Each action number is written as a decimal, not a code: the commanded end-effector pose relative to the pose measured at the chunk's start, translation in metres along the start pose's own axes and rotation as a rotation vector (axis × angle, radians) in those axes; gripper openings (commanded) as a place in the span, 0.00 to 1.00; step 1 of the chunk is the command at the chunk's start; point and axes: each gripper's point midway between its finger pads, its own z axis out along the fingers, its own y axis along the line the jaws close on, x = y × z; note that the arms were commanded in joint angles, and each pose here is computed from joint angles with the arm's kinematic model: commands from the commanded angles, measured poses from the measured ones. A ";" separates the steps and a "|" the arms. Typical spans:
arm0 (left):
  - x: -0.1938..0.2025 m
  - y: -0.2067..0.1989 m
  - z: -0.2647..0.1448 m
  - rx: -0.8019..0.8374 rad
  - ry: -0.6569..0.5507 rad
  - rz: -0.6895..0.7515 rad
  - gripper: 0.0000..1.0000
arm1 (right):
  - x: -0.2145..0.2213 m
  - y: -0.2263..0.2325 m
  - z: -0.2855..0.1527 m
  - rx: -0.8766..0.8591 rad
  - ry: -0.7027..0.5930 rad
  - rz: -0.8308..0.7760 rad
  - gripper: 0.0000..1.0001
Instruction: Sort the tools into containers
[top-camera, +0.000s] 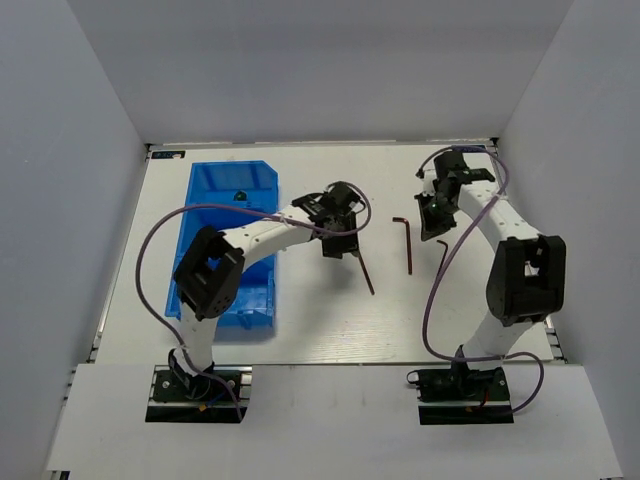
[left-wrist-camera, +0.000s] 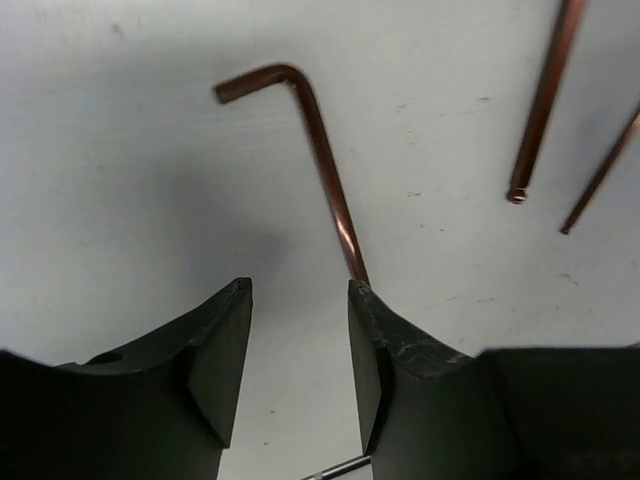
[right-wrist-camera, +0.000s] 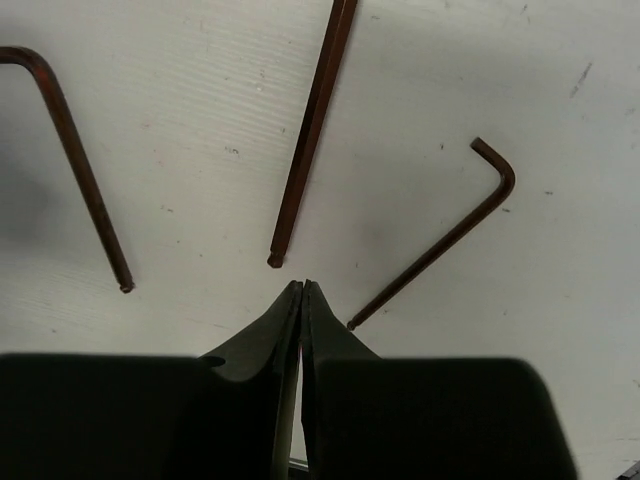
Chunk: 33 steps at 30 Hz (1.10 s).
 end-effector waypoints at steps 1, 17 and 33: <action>0.010 0.001 0.006 -0.126 0.008 -0.145 0.54 | -0.005 0.005 -0.022 -0.049 -0.076 0.059 0.08; 0.026 -0.021 0.050 -0.326 0.084 -0.106 0.54 | 0.014 -0.007 -0.032 -0.081 -0.140 0.184 0.09; 0.077 0.021 0.080 -0.445 0.181 -0.029 0.14 | 0.016 -0.006 -0.032 -0.130 -0.153 0.241 0.11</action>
